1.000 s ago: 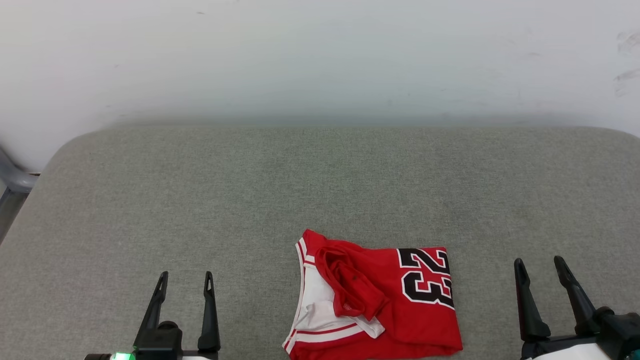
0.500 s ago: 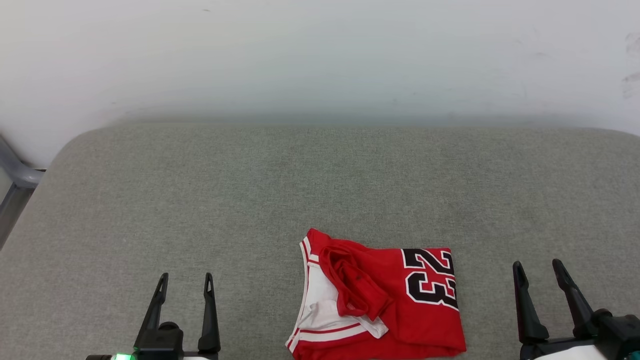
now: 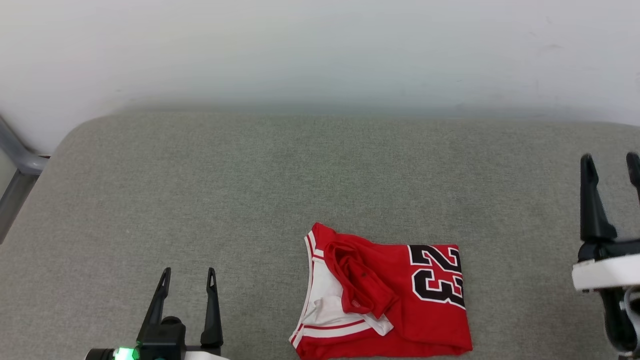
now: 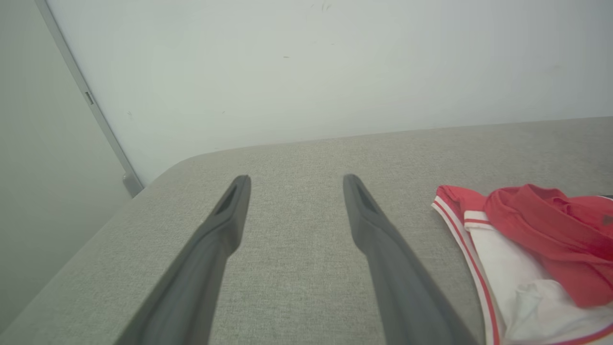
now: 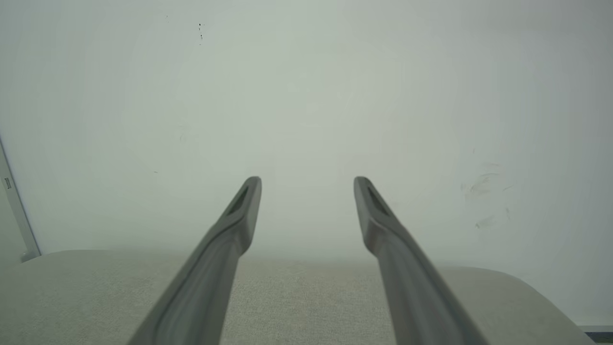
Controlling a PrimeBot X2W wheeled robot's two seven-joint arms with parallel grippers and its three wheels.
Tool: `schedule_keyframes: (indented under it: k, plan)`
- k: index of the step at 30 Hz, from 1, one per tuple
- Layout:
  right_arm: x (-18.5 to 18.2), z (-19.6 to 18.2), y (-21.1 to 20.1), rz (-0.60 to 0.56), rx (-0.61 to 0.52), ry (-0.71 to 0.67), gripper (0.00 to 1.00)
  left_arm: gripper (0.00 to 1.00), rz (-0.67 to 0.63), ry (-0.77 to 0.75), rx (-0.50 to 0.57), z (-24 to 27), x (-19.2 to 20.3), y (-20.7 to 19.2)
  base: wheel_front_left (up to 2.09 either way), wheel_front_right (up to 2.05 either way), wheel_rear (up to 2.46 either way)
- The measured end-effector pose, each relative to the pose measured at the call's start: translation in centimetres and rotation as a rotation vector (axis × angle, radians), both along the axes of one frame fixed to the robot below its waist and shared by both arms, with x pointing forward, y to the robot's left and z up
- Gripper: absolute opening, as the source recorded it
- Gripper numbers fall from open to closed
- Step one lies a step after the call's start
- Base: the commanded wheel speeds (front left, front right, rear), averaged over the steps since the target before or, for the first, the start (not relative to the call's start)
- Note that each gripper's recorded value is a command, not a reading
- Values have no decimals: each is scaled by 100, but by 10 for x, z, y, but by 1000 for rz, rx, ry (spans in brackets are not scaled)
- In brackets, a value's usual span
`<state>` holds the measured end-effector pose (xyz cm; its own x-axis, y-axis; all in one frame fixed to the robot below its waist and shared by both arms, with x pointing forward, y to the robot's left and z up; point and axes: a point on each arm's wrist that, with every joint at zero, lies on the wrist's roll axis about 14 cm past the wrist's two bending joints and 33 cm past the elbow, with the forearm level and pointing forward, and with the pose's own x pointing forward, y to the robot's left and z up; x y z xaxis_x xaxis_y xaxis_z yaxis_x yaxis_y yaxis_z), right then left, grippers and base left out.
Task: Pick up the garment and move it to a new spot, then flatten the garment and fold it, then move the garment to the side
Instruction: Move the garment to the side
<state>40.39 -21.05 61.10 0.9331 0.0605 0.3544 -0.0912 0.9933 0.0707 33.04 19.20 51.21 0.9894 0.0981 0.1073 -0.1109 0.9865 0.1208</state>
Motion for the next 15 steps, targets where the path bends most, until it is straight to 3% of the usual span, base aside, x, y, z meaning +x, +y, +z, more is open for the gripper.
schedule_keyframes:
  k: [3, 7, 15]
  plan:
    - [21, 11, 7, 58, -15, 43, 100, 100, -4, 1, -1, 0, 3, 0, 0, 0, 0]
    - [45, 4, 18, 151, -35, 197, 100, 100, 0, 3, 6, -1, 5, 2, 0, 0, 0]
    - [46, -73, 48, 349, -118, 708, 100, 100, 13, 18, -1, -5, 5, 4, 0, 0, 0]
